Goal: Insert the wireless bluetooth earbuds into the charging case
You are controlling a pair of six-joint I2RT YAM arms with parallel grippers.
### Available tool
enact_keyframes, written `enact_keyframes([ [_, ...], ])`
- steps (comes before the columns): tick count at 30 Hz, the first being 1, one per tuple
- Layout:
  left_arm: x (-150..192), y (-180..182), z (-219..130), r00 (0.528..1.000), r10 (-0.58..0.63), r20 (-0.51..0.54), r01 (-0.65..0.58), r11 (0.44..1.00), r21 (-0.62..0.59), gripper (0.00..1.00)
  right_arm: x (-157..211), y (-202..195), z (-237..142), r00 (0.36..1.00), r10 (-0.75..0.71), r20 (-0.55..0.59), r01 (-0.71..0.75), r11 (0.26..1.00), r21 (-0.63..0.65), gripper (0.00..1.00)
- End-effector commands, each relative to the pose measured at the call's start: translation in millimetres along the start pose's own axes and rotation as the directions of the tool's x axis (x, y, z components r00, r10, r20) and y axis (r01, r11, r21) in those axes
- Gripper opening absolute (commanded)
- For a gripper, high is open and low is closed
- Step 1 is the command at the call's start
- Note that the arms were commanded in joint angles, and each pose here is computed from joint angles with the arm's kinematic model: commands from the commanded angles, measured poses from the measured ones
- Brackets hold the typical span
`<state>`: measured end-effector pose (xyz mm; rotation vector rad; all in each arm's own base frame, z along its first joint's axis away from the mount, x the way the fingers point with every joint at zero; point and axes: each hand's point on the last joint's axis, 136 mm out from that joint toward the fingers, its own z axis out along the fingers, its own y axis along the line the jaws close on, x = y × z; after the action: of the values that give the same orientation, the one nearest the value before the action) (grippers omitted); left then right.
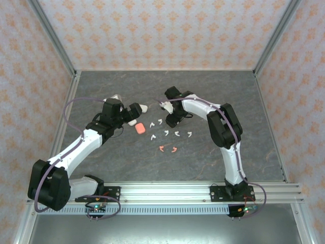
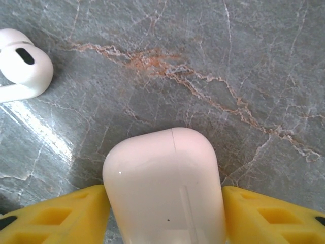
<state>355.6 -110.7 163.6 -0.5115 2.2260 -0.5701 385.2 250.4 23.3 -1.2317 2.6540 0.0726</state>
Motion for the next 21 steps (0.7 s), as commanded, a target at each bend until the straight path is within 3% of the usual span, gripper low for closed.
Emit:
enact_keyframes([
  [1,-5.6,-4.2,-2.3,1.000,0.011,0.010,-0.011,1.000,-0.013,1.00,25.4,0.2,-3.6,0.996,-0.023,-0.086,0.024,1.000,0.017,0.57],
  [10,-7.4,-4.5,-3.0,1.000,0.026,0.006,-0.026,0.999,-0.026,1.00,17.5,-1.1,-23.0,0.999,-0.033,-0.014,0.033,0.999,0.036,0.43],
  [16,-11.2,-17.4,-9.5,0.999,0.047,-0.003,-0.047,0.999,0.020,1.00,-2.6,-8.4,-76.7,0.981,-0.038,0.193,0.017,0.994,0.105,0.42],
  [21,-14.5,-61.6,-22.5,0.994,0.099,-0.036,-0.089,0.974,0.210,0.97,-12.5,-8.0,-145.5,0.908,-0.062,0.414,-0.003,0.988,0.155,0.40],
])
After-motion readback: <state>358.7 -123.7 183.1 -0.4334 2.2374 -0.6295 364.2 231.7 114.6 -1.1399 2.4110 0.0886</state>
